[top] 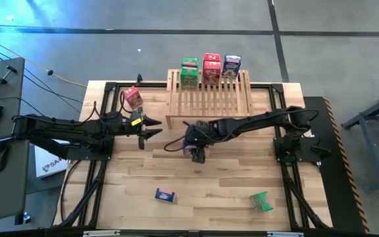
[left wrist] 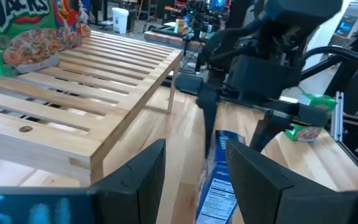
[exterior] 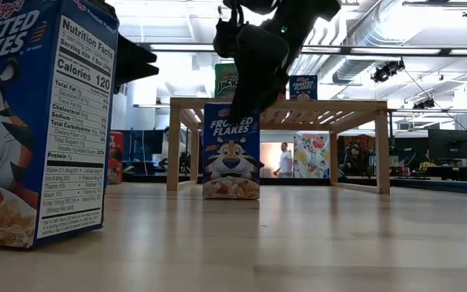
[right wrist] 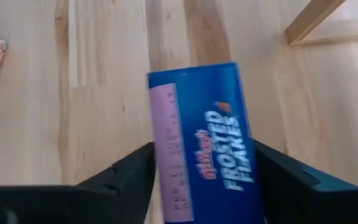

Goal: Stack cereal on shelf
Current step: Put the top blue cereal box on the shelf aligned with the other blue cereal box

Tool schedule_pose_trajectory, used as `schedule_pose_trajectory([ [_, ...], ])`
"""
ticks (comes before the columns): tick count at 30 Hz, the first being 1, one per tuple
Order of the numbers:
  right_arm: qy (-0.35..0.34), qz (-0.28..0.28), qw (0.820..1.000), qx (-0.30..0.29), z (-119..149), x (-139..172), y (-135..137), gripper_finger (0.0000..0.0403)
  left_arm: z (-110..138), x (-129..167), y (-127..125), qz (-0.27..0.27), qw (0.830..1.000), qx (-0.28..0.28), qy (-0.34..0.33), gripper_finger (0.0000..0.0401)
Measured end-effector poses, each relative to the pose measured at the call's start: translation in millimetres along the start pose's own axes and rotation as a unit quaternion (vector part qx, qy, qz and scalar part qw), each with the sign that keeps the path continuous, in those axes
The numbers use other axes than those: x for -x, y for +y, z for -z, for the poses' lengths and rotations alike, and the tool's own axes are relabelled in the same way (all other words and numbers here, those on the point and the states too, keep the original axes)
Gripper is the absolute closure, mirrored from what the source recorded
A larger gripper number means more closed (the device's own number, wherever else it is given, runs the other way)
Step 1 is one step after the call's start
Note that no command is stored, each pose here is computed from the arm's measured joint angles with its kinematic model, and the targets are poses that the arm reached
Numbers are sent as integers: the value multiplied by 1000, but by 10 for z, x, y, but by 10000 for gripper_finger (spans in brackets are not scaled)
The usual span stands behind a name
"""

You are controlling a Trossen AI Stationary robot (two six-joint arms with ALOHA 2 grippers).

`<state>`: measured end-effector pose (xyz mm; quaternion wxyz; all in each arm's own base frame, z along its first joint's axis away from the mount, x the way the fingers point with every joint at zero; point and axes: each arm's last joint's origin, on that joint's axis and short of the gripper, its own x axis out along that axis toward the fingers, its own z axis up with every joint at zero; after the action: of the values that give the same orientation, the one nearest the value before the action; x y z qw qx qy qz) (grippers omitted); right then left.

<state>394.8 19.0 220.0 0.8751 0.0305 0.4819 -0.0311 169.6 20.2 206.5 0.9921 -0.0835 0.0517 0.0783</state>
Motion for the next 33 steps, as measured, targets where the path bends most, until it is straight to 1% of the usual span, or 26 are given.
schedule_pose_trajectory([
  [6, 2, -6, 1000, 1, 2, -10, 4, 227, -3, -1, 32, -9, 1000, 1, 0, 243],
  [10, 5, -27, 1000, 5, -12, 9, 17, 256, -7, -1, 52, -2, 1000, 5, 1, 243],
  [13, 5, -36, 999, 18, -65, 65, 31, 268, -10, -1, 77, -2, 1000, 8, 1, 243],
  [16, 8, -50, 998, 33, -141, 204, 41, 272, -17, 0, 108, -10, 1000, 9, -2, 243],
  [19, -5, -60, 997, 51, -258, 494, 46, 273, -24, 2, 145, -15, 1000, 10, -3, 243],
  [22, -17, -63, 996, 67, -362, 916, 38, 273, -30, 4, 178, -15, 1000, 12, -3, 243],
  [25, -21, -44, 996, 79, -413, 1382, -8, 273, -35, 7, 212, -18, 1000, 13, -4, 243],
  [27, -18, -19, 996, 85, -404, 1712, -92, 274, -38, 10, 231, -20, 1000, 14, -5, 243],
  [29, -17, 28, 996, 85, -380, 2016, -226, 274, -40, 11, 245, -23, 1000, 14, -5, 243],
  [31, -11, 74, 994, 80, -327, 2273, -403, 274, -42, 13, 257, -27, 1000, 14, -6, 243],
  [33, 3, 108, 991, 77, -249, 2461, -611, 274, -43, 14, 263, -24, 1000, 15, -5, 243],
])
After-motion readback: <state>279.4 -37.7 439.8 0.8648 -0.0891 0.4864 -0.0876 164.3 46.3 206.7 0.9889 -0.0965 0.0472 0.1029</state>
